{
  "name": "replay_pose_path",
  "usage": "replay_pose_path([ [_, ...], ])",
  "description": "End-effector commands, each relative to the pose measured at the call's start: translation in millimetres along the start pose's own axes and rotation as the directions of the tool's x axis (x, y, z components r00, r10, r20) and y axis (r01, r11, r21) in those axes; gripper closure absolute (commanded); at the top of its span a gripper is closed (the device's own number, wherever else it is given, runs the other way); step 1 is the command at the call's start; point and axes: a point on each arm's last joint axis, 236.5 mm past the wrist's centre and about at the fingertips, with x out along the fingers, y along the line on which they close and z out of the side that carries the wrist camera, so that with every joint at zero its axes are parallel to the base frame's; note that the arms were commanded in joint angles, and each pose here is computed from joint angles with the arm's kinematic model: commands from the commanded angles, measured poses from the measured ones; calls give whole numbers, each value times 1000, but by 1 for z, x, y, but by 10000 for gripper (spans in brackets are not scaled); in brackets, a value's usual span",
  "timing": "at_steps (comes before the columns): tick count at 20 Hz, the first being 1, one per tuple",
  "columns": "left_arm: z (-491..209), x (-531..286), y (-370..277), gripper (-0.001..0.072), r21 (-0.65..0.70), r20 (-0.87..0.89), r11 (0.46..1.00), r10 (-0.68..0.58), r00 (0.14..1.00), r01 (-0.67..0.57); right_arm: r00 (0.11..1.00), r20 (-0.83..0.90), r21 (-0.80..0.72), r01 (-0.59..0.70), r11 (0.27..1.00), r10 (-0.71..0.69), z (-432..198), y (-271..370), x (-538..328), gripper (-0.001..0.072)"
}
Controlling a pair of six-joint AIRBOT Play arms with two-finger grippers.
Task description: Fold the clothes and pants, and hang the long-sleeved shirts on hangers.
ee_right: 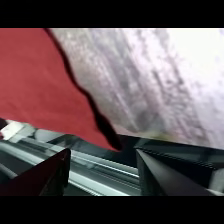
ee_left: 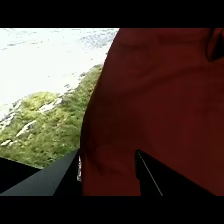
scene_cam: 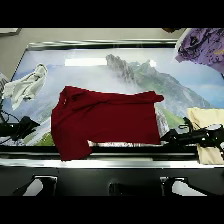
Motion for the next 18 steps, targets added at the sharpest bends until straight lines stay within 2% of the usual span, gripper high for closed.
replay_pose_path([
  [1, -2, 0, 0, 316, -3, -2, 1000, -1, 1000, 1, 999, 37, -20, -23, 1000, 24, 3, 1, 11, 233],
  [5, -6, 1, 1, 314, -17, -22, 1000, -3, 1000, 3, 999, 24, -77, 41, 996, -40, 4, 6, 29, 235],
  [6, -8, 2, 1, 314, -18, -33, 1000, -3, 999, 3, 998, 14, -80, 62, 995, -61, 2, 6, 34, 277],
  [8, -12, 3, 6, 314, 10, -50, 1000, 15, 999, -15, 996, -4, -104, 91, 990, -92, -1, 5, 39, 581],
  [9, -16, 5, 11, 314, 27, -59, 999, 24, 998, -22, 996, -2, -104, 92, 990, -92, 0, 5, 39, 684],
  [18, -74, 53, 37, 314, -35, -142, 998, -56, 988, 51, 996, 12, -120, 87, 989, -86, -1, 11, 33, 685],
])
